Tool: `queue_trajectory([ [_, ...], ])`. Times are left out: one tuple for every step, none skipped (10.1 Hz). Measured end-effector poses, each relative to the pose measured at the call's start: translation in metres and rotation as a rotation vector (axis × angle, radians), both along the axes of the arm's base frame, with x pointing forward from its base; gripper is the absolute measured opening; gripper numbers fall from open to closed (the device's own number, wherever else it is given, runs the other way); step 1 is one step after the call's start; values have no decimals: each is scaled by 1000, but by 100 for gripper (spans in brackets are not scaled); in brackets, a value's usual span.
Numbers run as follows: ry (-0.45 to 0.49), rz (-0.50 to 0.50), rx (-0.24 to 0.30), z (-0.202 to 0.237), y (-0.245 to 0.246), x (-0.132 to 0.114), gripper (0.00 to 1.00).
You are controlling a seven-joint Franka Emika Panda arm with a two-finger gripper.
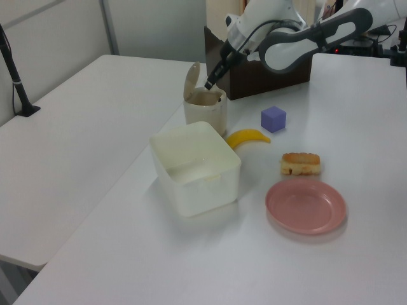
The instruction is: Grab it up and put it in the trash
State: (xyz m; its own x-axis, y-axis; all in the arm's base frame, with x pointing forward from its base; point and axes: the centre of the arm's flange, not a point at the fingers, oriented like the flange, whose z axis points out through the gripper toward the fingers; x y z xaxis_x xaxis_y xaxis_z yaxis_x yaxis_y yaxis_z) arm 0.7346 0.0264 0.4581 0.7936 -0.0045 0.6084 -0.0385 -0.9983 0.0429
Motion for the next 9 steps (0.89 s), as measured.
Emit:
queue_trajectory([
  [-17, -24, -5, 8, -6, 2, 49],
  [-25, -41, 3, 11, -7, 2, 68],
  [-31, -54, 13, 13, -6, 3, 85],
  [-40, -74, 29, 19, -7, 2, 100],
  [7, -100, 36, 23, -9, -2, 100],
  [115, -126, 31, 27, -12, -13, 100],
  [251, -149, 19, 34, -14, -29, 100],
  [383, -153, 12, 45, -14, -50, 100],
  [499, -132, 28, 60, -14, -72, 100],
])
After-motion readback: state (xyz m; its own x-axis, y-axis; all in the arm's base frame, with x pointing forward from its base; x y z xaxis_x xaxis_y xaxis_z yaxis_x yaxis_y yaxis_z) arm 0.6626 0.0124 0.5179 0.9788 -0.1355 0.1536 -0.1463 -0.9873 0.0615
